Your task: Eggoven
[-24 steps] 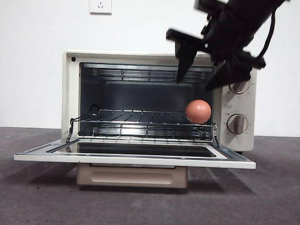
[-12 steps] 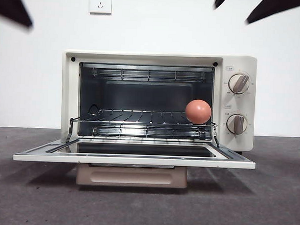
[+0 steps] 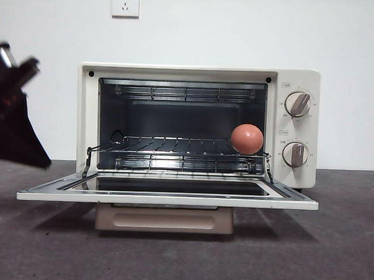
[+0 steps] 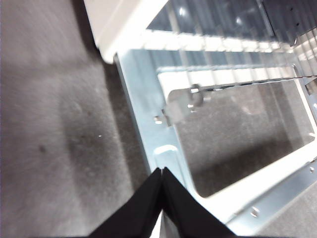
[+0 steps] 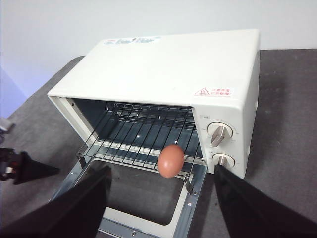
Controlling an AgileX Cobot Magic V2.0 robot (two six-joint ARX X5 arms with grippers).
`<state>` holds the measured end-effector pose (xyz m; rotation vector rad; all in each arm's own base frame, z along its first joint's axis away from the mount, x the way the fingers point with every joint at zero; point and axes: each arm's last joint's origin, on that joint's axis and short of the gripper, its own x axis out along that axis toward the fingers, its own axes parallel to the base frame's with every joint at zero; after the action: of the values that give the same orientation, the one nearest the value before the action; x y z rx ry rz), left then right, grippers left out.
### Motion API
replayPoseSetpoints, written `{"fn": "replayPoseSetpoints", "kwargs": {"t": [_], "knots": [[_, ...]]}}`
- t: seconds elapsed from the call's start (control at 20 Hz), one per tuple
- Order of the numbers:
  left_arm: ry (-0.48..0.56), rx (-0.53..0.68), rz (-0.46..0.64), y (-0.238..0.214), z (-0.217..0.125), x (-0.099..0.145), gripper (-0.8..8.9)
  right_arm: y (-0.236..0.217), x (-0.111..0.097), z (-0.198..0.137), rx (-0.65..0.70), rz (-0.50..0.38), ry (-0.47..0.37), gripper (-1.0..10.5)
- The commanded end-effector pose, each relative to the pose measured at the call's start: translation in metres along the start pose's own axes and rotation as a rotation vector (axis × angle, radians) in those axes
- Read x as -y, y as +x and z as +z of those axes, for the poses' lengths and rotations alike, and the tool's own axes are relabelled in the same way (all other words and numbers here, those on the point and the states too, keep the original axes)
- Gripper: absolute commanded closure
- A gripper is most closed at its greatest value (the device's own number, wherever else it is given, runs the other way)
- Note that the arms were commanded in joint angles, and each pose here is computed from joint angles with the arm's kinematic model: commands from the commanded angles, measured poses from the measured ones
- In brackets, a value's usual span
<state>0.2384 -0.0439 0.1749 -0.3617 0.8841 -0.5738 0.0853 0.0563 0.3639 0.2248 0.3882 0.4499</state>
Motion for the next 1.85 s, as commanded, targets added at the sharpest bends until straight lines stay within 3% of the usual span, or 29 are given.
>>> {"fn": "replayPoseSetpoints", "kwargs": {"t": [0.05,0.35,0.65,1.0,1.25,1.55,1.85], "knots": [[-0.043,-0.049,-0.001,0.018,-0.004,-0.012,8.07,0.000,-0.002,0.001,0.000,0.011,-0.010,6.1],[-0.092,-0.109,-0.013,0.044,-0.013,-0.030,8.07,0.000,-0.001,0.002,0.002,0.000,-0.010,6.1],[-0.105,-0.118,-0.222,0.050,-0.012,-0.029,8.07,0.000,-0.001,0.002,0.012,-0.024,-0.010,6.1],[-0.193,0.076,-0.393,0.036,0.019,-0.036,8.07,0.000,-0.001,0.002,0.012,-0.024,0.000,6.1],[-0.169,0.244,-0.462,0.024,0.042,-0.032,8.07,0.000,-0.001,0.002,0.008,-0.024,0.001,6.1],[-0.152,0.285,-0.497,0.012,0.050,-0.019,8.06,0.000,0.001,-0.003,-0.044,-0.023,-0.004,6.1],[-0.071,0.313,-0.512,-0.013,0.054,0.011,8.06,0.000,0.000,-0.006,-0.082,0.010,-0.006,6.1]]}}
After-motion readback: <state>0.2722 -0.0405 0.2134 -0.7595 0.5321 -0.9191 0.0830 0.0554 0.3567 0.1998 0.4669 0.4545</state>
